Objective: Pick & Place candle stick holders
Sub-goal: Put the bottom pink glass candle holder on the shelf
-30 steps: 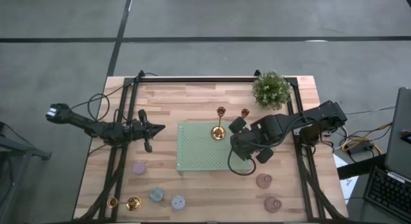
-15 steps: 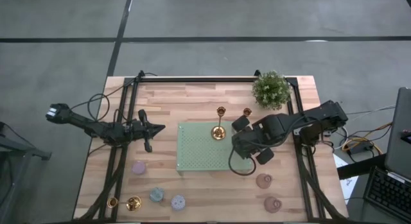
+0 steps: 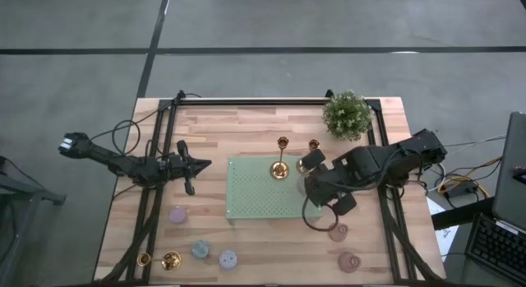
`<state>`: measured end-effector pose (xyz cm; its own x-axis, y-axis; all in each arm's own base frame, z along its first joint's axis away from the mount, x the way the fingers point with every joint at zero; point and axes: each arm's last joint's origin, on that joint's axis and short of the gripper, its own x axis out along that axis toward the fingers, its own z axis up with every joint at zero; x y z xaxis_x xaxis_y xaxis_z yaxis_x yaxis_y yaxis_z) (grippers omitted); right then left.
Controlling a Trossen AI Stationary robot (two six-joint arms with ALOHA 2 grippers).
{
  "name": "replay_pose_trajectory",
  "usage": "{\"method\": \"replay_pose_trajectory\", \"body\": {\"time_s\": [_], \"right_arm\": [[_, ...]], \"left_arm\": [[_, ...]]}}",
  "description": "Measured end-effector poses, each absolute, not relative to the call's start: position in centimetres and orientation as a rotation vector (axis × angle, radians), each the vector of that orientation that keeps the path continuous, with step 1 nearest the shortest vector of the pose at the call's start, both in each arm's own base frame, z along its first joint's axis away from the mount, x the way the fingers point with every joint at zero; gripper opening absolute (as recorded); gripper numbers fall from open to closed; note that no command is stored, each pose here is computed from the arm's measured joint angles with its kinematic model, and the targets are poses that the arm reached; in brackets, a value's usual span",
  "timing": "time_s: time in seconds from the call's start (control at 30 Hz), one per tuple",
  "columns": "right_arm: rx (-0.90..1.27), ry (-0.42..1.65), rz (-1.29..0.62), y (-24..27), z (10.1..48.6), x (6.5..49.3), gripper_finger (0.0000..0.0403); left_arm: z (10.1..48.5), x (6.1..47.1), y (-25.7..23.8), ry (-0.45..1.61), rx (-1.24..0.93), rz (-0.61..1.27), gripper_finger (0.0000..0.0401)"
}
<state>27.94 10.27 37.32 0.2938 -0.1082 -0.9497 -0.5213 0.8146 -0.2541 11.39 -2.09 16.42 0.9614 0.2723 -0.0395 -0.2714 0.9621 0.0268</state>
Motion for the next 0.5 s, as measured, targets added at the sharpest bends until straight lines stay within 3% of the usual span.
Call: {"method": "replay_pose_trajectory", "body": {"time_s": [0.5], "right_arm": [[-0.498,1.2,0.326,15.6,38.8,25.1,0.0122]], "left_arm": [[16.4,11.4,-2.1,0.043,0.021,0.276,0.0013]]}}
